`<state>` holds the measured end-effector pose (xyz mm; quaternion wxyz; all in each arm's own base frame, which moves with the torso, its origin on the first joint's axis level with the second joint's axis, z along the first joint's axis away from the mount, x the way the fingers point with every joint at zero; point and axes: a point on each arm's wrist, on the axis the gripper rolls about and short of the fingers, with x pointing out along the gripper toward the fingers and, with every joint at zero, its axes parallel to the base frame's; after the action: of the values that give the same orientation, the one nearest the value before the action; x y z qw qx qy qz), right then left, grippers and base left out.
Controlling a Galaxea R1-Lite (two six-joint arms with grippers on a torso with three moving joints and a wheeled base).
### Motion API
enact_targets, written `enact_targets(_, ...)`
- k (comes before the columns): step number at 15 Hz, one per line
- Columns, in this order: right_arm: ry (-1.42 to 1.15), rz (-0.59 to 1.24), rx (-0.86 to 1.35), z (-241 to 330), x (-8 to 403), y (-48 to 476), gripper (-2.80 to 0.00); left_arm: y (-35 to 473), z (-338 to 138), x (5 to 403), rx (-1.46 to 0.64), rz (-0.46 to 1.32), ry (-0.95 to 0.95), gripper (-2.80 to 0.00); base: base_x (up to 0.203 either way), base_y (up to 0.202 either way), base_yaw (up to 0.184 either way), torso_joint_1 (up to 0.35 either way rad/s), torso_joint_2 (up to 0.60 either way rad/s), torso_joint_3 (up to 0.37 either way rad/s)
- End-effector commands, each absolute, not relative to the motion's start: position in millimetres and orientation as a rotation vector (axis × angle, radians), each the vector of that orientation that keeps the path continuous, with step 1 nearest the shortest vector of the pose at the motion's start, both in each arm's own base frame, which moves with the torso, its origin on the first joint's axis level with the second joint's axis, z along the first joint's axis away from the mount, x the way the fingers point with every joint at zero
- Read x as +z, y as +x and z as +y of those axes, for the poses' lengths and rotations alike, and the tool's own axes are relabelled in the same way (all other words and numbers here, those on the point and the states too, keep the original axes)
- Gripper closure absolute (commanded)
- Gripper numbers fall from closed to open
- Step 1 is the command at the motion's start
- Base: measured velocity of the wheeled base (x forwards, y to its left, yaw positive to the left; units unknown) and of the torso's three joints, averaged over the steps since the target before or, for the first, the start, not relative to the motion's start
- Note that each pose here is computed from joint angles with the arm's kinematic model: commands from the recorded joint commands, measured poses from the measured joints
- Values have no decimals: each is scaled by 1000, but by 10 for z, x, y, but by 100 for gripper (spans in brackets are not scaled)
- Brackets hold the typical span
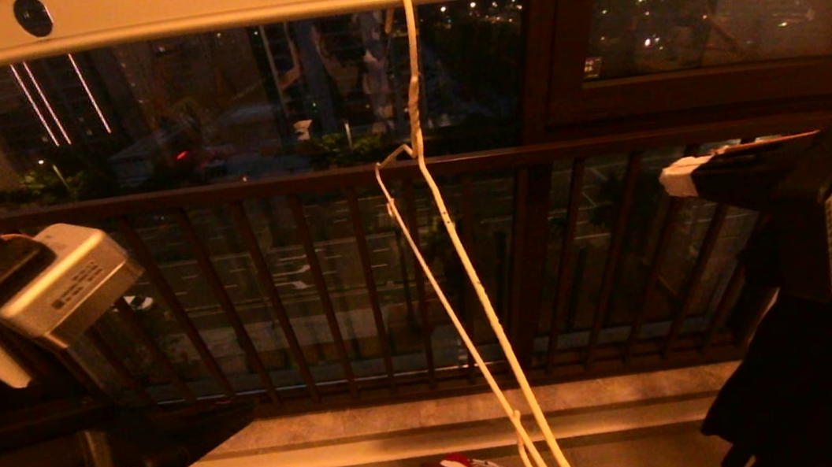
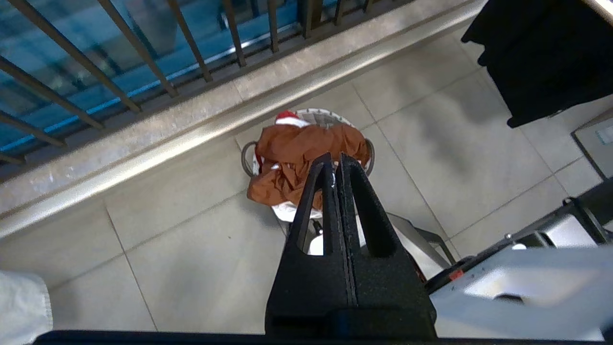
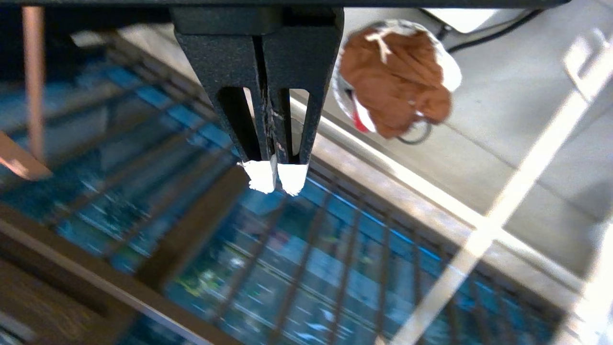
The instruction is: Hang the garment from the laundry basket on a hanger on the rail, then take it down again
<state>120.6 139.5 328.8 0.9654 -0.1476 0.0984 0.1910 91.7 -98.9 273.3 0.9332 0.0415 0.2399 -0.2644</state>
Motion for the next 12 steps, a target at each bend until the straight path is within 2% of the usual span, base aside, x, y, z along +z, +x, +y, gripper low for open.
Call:
enact_targets(1, -281, 194, 323, 1166, 3274, 1160, 0, 762, -804, 2794, -545, 444, 54, 0, 0, 0, 0, 0, 0, 0)
enact_targets(6, -258, 234, 144, 709, 3047, 1081, 0, 545, -358, 2575, -362, 423, 17, 0, 0, 0, 0, 0, 0, 0)
enact_targets(12, -183, 209, -53, 292, 2939, 830, 0, 295, -64, 2408, -114, 352, -31, 0, 0, 0, 0, 0, 0, 0)
